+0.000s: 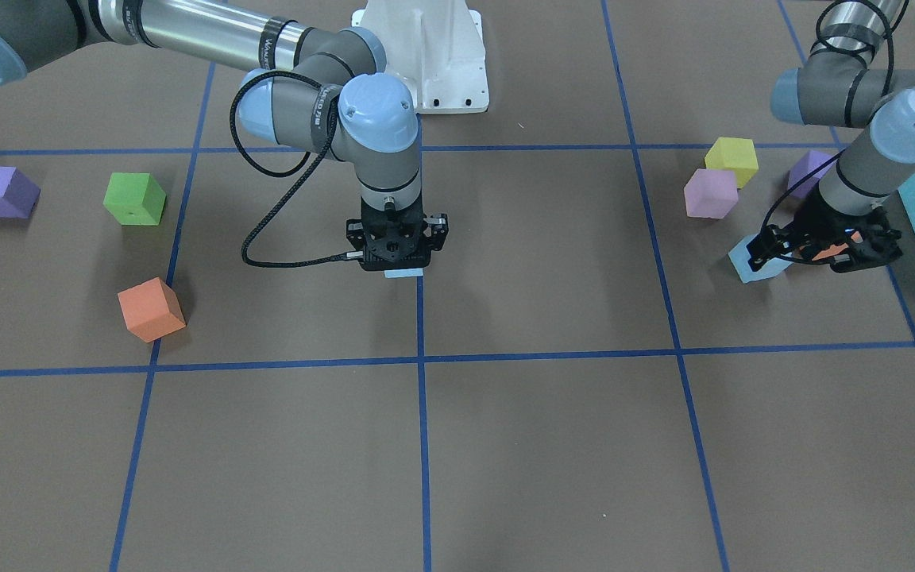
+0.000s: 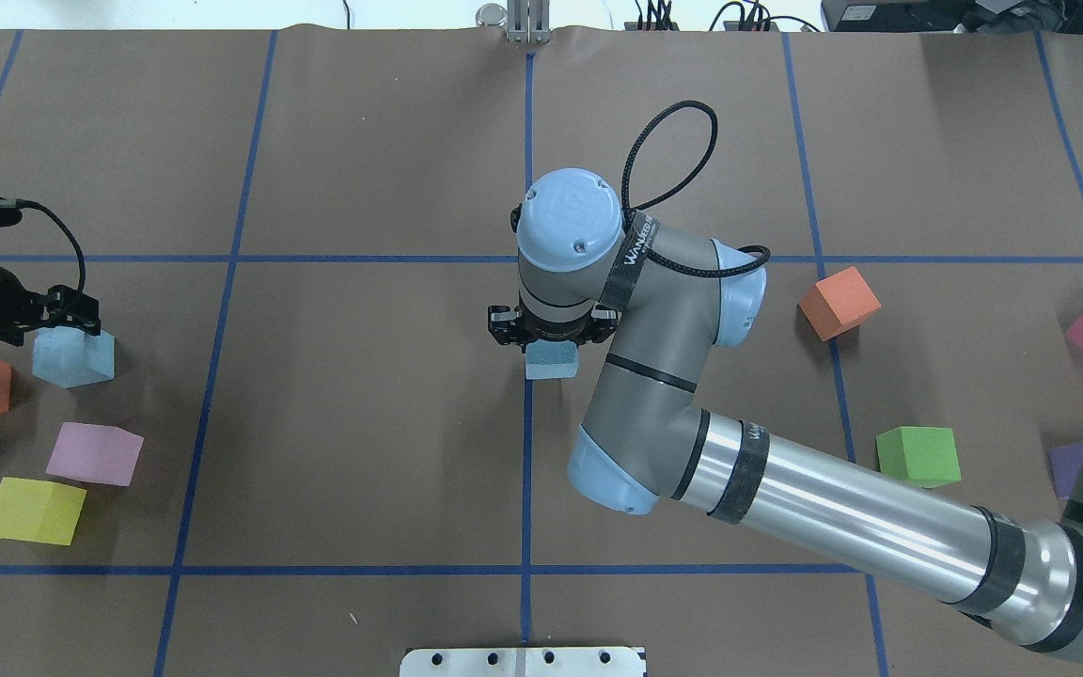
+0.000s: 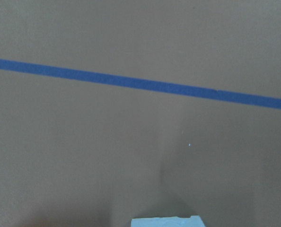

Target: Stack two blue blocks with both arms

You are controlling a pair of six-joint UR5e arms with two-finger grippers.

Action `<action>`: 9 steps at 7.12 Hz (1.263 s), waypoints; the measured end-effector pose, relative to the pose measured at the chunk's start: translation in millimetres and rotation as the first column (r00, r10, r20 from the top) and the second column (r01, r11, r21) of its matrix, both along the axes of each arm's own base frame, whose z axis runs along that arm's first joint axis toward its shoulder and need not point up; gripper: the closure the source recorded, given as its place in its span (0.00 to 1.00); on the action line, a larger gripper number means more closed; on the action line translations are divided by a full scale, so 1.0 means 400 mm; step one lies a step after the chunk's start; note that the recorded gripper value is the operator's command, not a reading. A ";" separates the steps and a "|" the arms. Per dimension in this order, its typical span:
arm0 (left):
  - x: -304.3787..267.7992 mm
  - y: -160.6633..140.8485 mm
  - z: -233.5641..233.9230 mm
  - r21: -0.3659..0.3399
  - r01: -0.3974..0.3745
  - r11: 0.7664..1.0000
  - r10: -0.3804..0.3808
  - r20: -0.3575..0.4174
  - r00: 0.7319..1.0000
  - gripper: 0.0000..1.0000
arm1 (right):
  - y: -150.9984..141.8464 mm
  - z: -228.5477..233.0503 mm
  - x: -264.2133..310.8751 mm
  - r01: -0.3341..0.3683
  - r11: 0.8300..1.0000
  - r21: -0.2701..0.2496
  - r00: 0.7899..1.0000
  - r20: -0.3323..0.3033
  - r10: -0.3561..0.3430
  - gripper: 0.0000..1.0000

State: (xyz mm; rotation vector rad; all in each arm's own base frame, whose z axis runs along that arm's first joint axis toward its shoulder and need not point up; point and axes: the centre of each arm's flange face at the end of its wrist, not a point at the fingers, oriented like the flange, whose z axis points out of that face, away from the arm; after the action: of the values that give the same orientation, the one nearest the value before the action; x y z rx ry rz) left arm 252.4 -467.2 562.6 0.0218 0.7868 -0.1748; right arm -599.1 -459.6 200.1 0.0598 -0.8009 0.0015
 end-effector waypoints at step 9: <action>0.060 0.034 0.024 0.013 0.006 1.000 -0.006 0.031 1.000 0.37 | 0.005 -0.008 -0.023 -0.008 1.000 0.021 1.000 0.004 0.007 0.01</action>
State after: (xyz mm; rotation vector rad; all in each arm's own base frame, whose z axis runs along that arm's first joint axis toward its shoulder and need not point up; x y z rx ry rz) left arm 276.3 -453.4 572.0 0.0387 0.7573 -0.1745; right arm -608.2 -457.6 197.1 0.0827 -0.8049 0.0003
